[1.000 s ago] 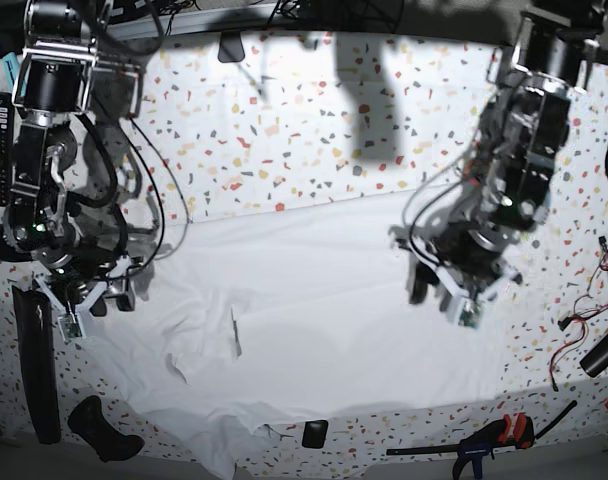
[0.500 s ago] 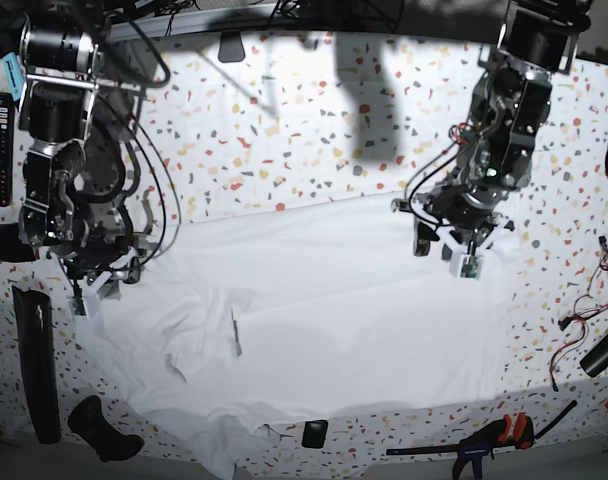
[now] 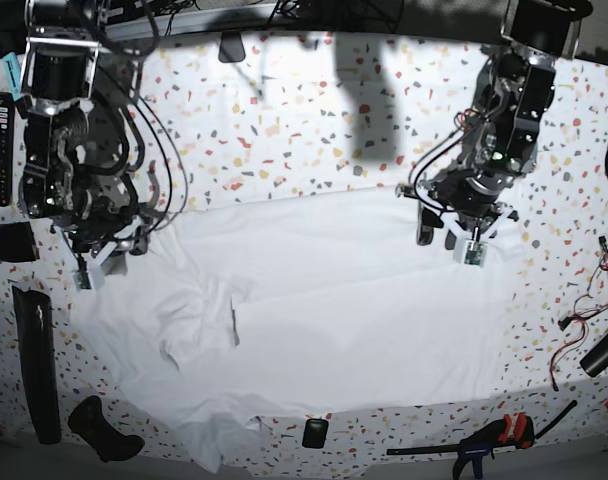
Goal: Fold the T-shirt properly
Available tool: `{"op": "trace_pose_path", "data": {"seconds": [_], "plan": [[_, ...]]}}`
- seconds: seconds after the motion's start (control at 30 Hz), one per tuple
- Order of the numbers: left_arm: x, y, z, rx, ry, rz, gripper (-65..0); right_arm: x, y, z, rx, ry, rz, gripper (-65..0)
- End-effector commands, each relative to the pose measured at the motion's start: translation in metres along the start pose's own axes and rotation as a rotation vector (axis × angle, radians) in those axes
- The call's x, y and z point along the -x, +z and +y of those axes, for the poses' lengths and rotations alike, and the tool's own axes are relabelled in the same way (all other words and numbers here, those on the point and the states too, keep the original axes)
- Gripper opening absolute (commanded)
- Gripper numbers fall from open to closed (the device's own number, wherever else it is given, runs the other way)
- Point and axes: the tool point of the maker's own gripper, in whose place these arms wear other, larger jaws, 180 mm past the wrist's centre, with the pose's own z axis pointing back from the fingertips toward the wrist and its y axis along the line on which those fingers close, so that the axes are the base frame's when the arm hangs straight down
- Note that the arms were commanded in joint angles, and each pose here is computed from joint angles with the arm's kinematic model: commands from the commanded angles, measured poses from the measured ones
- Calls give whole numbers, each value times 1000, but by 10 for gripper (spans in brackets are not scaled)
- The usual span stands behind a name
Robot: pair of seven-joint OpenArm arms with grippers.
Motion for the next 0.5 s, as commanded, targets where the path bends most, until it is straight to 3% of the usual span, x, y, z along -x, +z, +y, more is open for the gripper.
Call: {"op": "trace_pose_path", "data": {"seconds": [0.0, 0.47], "plan": [[42, 7, -5, 33, 21, 160, -388, -14, 7, -3, 4, 32, -23, -400], [126, 62, 48, -36, -36, 343, -388, 42, 25, 31, -29, 88, 133, -400]]}}
